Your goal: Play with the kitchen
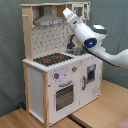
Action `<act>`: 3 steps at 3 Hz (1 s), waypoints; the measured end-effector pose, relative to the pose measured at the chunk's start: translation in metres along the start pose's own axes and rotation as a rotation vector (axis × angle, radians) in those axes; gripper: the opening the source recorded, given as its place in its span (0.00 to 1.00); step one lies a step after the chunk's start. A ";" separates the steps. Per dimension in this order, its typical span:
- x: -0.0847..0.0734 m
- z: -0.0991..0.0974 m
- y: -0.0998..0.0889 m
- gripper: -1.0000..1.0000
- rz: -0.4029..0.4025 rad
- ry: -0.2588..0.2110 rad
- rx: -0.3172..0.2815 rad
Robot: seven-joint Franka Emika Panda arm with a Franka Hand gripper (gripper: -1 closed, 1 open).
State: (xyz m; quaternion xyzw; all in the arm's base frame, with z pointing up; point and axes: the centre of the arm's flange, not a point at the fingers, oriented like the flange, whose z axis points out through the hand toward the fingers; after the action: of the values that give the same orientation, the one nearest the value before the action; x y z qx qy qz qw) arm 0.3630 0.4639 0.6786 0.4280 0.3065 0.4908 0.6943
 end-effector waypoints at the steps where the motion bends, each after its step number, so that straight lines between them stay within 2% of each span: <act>1: 0.005 -0.004 -0.002 1.00 0.075 -0.059 -0.007; 3: 0.013 0.002 -0.015 1.00 0.215 -0.164 -0.020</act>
State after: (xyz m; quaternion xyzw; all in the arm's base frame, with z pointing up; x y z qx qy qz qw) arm 0.3747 0.4732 0.6663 0.4900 0.1962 0.5288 0.6647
